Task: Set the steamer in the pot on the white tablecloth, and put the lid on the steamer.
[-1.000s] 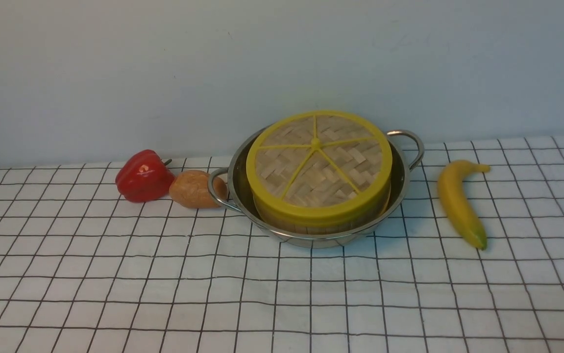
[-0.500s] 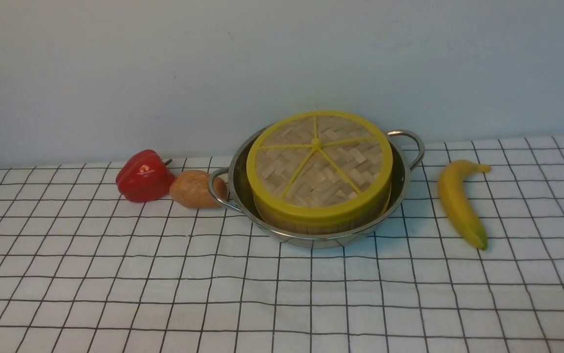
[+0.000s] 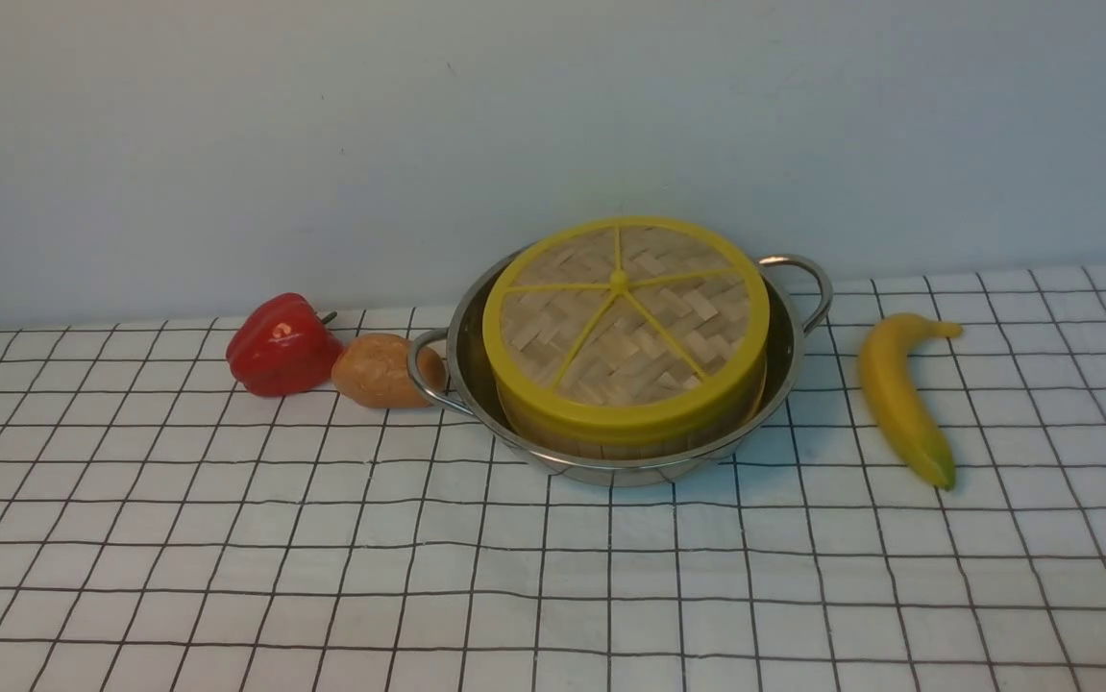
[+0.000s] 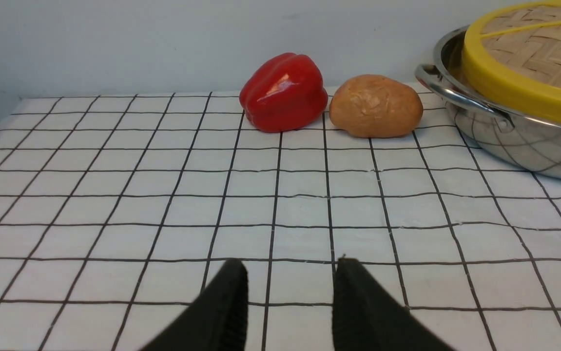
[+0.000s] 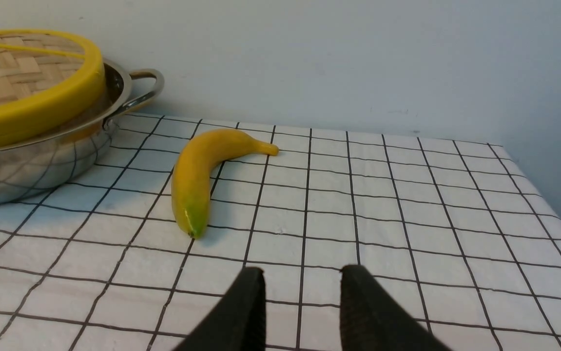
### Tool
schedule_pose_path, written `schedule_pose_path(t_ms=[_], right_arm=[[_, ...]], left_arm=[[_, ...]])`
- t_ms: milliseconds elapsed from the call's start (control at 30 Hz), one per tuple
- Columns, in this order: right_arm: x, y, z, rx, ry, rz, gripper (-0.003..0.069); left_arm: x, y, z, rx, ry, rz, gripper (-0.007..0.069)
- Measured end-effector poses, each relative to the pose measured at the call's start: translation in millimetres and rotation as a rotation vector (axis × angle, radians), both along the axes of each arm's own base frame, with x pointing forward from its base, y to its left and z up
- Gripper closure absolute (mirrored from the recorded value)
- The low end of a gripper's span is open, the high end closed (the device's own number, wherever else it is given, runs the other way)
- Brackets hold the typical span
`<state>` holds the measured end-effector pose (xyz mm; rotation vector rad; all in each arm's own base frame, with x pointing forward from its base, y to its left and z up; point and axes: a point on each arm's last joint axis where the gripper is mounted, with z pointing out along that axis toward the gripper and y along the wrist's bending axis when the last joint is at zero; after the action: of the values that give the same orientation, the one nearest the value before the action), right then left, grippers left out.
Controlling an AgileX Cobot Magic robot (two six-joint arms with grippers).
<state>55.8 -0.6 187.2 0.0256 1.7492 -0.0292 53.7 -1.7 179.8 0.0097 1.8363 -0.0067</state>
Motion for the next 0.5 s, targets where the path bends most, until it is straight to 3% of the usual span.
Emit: schedule_pose_path(t_ms=[500], right_arm=[[0.0,0.0,0.1,0.086,-0.004,-0.015,0.0416]], left_arm=[[0.0,0.0,0.1,0.000,-0.002,0.000,0.0382]])
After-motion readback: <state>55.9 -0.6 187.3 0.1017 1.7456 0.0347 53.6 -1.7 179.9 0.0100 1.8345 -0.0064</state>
